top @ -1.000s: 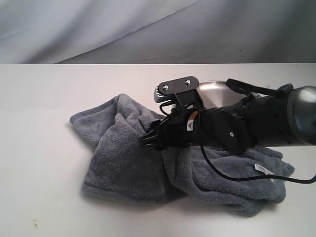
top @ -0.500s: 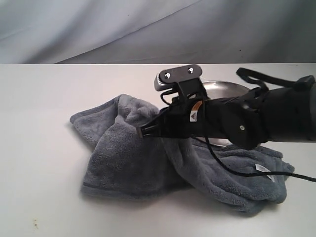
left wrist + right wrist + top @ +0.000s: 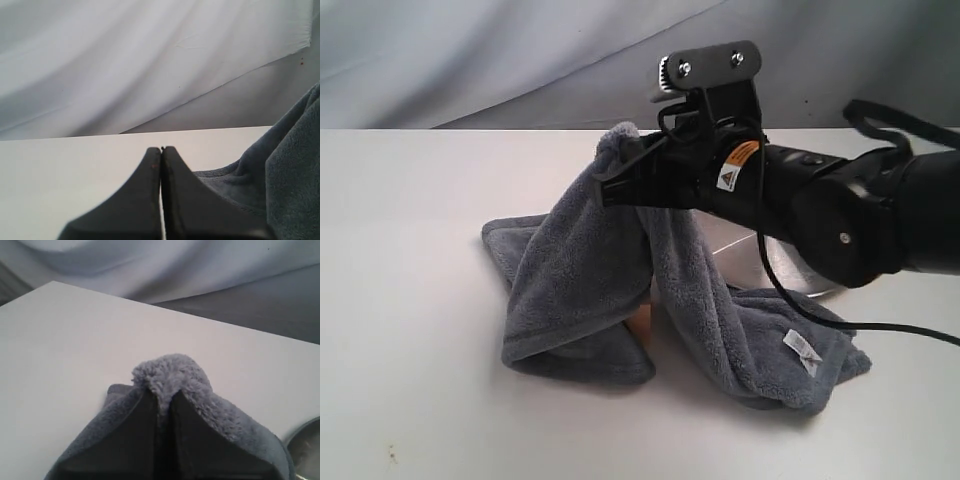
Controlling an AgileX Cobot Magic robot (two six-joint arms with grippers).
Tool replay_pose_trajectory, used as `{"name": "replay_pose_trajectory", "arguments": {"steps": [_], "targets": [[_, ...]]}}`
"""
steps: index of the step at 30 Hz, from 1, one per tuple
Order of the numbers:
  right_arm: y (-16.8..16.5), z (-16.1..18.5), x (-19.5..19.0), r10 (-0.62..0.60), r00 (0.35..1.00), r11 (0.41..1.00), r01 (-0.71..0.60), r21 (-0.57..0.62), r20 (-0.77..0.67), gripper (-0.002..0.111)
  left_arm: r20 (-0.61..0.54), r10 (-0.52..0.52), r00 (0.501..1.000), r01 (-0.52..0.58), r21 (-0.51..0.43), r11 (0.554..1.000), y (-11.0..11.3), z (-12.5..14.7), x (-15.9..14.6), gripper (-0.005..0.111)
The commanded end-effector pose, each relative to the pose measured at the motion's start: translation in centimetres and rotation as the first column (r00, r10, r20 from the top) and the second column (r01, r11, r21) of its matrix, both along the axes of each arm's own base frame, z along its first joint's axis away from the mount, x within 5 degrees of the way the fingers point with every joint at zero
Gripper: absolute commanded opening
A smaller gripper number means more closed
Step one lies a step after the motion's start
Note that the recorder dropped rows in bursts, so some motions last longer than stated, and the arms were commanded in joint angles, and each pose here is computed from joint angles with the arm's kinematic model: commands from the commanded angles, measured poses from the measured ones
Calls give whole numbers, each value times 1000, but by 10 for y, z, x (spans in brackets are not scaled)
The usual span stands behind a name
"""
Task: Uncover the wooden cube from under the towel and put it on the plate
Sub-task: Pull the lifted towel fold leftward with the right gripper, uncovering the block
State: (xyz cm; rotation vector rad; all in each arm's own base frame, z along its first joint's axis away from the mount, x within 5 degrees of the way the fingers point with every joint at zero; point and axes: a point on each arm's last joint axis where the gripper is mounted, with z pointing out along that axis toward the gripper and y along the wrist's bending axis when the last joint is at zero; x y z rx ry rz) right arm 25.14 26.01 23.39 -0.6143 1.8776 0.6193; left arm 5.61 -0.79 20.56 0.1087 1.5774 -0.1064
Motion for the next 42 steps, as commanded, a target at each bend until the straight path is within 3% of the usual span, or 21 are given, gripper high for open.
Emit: {"name": "replay_pose_trajectory", "arguments": {"steps": [1, 8, 14, 18, 20, 23, 28, 33, 42], "targets": [[6, -24, 11, -7, 1000, 1000, 7, 2, 28, 0, 10, 3, 1000, -3, -6, 1000, 0, 0, 0, 0], [22, -26, 26, -31, 999, 998, 28, 60, 38, 0, 10, 3, 1000, -3, -6, 1000, 0, 0, 0, 0], [37, -47, 38, -21, 998, 999, 19, -32, -59, 3, 10, 3, 1000, -3, -6, 1000, 0, 0, 0, 0], [36, -42, 36, -9, 997, 998, 4, -65, -76, 28, 10, 3, 1000, -3, -6, 1000, 0, 0, 0, 0], [33, -33, 32, -6, 996, 997, -1, -79, -93, 49, 10, 3, 1000, -3, -6, 1000, 0, 0, 0, 0], [29, -21, 21, 33, 992, 985, -53, -161, -121, 63, 10, 3, 1000, -3, -6, 1000, 0, 0, 0, 0], [27, -7, -15, 101, 965, 934, -175, -311, -241, 57, 10, 3, 1000, -3, -6, 1000, 0, 0, 0, 0], [46, -25, -44, 230, 934, 842, -331, -426, -272, 52, 10, 3, 1000, -3, -6, 1000, 0, 0, 0, 0], [56, -70, -44, 240, 914, 768, -385, -512, -327, 56, 10, 3, 1000, -3, -6, 1000, 0, 0, 0, 0]]}}
